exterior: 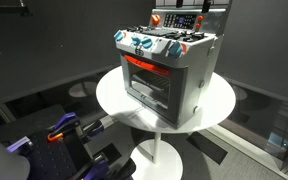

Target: Press the top switch on the stove

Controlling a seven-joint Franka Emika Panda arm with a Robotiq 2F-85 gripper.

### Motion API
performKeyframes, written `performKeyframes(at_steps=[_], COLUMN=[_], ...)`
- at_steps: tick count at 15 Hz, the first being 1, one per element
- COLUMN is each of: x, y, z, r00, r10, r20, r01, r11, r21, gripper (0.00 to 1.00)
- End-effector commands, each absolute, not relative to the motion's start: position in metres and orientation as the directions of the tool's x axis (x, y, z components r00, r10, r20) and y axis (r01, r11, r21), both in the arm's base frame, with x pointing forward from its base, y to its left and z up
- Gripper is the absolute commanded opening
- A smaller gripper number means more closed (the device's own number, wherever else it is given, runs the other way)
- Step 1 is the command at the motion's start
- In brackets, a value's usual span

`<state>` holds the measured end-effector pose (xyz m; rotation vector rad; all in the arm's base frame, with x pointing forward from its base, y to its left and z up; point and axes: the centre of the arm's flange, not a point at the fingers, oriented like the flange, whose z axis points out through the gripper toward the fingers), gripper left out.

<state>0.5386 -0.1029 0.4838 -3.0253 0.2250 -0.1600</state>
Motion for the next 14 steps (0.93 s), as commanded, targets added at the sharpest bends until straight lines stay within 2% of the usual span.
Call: performKeyframes(at_steps=[1,8,14], x=[0.510,0.487,0.500], y=[-0.097,-0.093,-0.095], z=[0.498,0.503,0.495], r00=[0.987,0.991,0.990], r10=[-0.151,-0.129,-0.134], r20=[0.061,0.029,0.031], r01=[-0.143,-0.126,-0.130], r11=[-0.983,-0.987,-0.985], r21=[-0.117,-0.101,-0.114], gripper=[1.00,1.00,1.00])
